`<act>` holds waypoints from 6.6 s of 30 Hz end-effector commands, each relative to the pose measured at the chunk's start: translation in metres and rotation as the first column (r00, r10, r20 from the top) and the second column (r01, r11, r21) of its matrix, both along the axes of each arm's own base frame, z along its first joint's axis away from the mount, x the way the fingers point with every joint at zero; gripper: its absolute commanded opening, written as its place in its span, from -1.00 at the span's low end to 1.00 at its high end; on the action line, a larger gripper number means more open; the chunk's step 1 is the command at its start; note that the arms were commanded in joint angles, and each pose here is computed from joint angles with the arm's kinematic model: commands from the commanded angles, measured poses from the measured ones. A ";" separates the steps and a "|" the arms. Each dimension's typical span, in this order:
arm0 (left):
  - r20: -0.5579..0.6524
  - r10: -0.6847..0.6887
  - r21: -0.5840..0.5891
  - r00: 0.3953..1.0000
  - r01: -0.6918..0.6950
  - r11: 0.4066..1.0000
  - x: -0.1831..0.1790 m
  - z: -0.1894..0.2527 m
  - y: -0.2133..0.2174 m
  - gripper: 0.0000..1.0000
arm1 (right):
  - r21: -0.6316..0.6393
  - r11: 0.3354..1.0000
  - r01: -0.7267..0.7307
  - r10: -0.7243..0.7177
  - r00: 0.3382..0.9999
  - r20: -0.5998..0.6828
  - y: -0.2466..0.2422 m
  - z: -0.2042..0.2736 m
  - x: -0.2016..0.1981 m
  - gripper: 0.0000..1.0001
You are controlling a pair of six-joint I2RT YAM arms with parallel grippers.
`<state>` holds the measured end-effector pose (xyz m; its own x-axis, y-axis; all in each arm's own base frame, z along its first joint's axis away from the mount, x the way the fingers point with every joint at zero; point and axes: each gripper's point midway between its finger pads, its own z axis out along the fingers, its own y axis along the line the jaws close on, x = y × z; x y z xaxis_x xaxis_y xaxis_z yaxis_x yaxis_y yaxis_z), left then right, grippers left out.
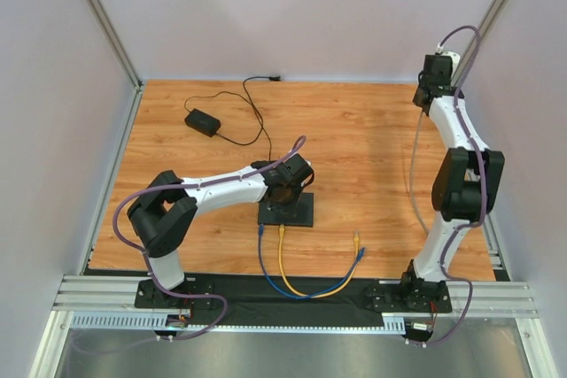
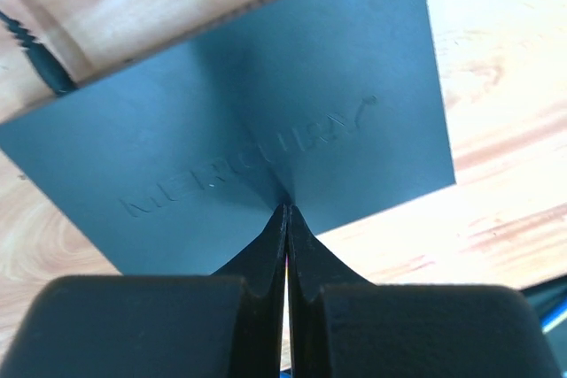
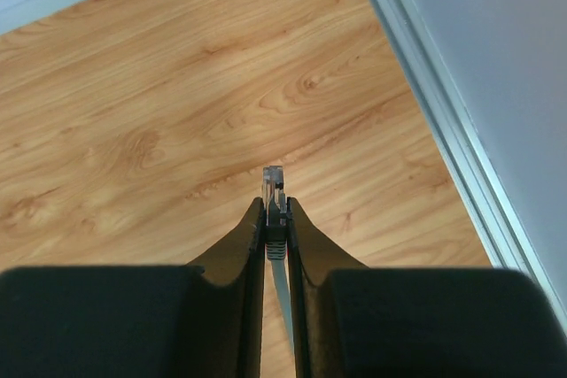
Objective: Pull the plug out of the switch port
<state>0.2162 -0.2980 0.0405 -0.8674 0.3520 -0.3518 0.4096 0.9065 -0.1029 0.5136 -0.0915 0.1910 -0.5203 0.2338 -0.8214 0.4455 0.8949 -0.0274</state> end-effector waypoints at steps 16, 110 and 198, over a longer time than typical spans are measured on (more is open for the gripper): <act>0.013 -0.042 -0.065 0.999 0.042 0.997 -0.012 0.039 0.005 -1.00 | 0.159 0.986 -0.049 0.067 0.992 -0.110 0.073 0.016 -0.016 0.30; -0.162 0.026 -0.097 0.986 -0.042 0.994 -0.017 -0.031 0.038 -1.00 | 0.931 0.278 -0.237 0.216 0.960 0.180 0.411 -0.168 -0.327 -0.32; -0.184 0.049 -0.022 0.982 -0.054 0.998 -0.026 -0.046 0.055 -1.00 | 0.844 0.407 -0.350 0.533 0.841 0.091 0.405 -0.194 -0.372 -1.00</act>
<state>0.2228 -0.2995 0.0381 -0.9005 0.2360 -0.3651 0.3762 0.8438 -0.3826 0.1525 0.3293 0.0145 -0.8272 0.5386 -0.1602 0.1401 0.4738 0.8694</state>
